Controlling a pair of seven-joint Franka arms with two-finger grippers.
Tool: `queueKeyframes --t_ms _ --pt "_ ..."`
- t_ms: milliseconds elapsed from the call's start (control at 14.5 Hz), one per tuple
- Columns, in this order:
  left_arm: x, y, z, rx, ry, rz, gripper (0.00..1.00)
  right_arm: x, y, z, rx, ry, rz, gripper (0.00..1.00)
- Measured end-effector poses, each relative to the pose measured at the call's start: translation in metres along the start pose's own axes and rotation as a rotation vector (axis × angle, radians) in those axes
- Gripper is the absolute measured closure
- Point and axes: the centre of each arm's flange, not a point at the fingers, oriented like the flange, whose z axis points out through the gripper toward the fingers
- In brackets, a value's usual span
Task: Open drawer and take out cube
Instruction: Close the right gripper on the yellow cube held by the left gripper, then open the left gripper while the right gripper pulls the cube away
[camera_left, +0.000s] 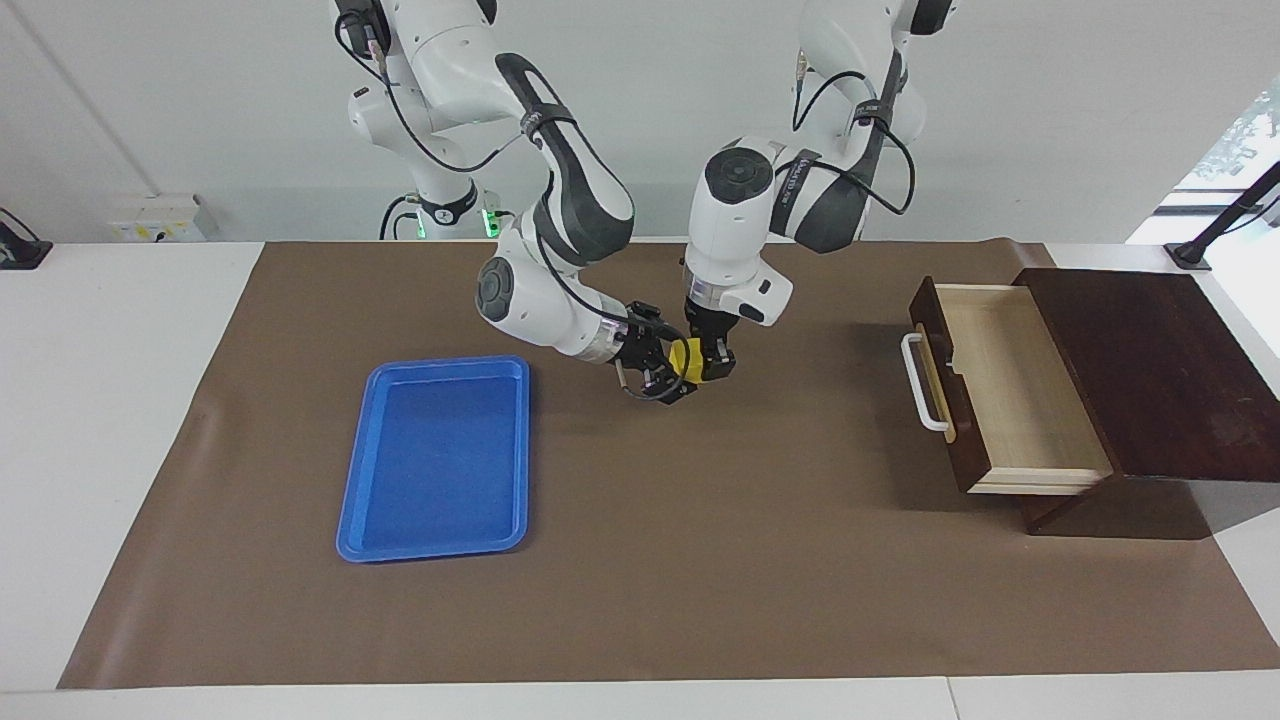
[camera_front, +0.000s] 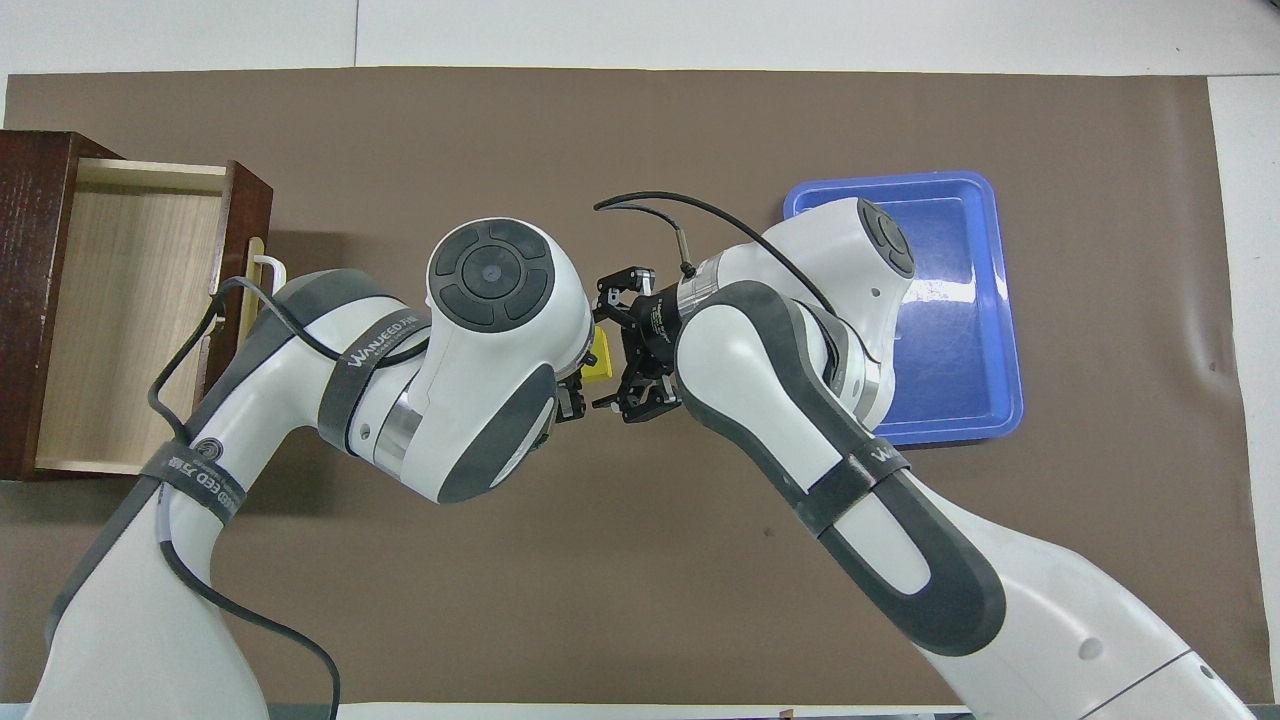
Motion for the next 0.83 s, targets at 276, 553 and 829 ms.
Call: queueKeyframes --t_ms 276,553,829 --pt "-0.0006 -0.0012 0.0012 0.002 0.001 0.003 0.44 0.0033 -0.0012 -0.0013 0.01 0.003 0.005 0.36" --pt "-0.0009 -0.0018 0.0019 0.003 0.001 0.002 0.44 0.0038 -0.0017 -0.0018 0.015 0.005 -0.002 0.44" --pt "-0.0008 -0.0017 0.0018 0.003 0.001 0.003 0.44 0.0037 -0.0018 -0.0019 0.015 0.005 -0.002 0.44"
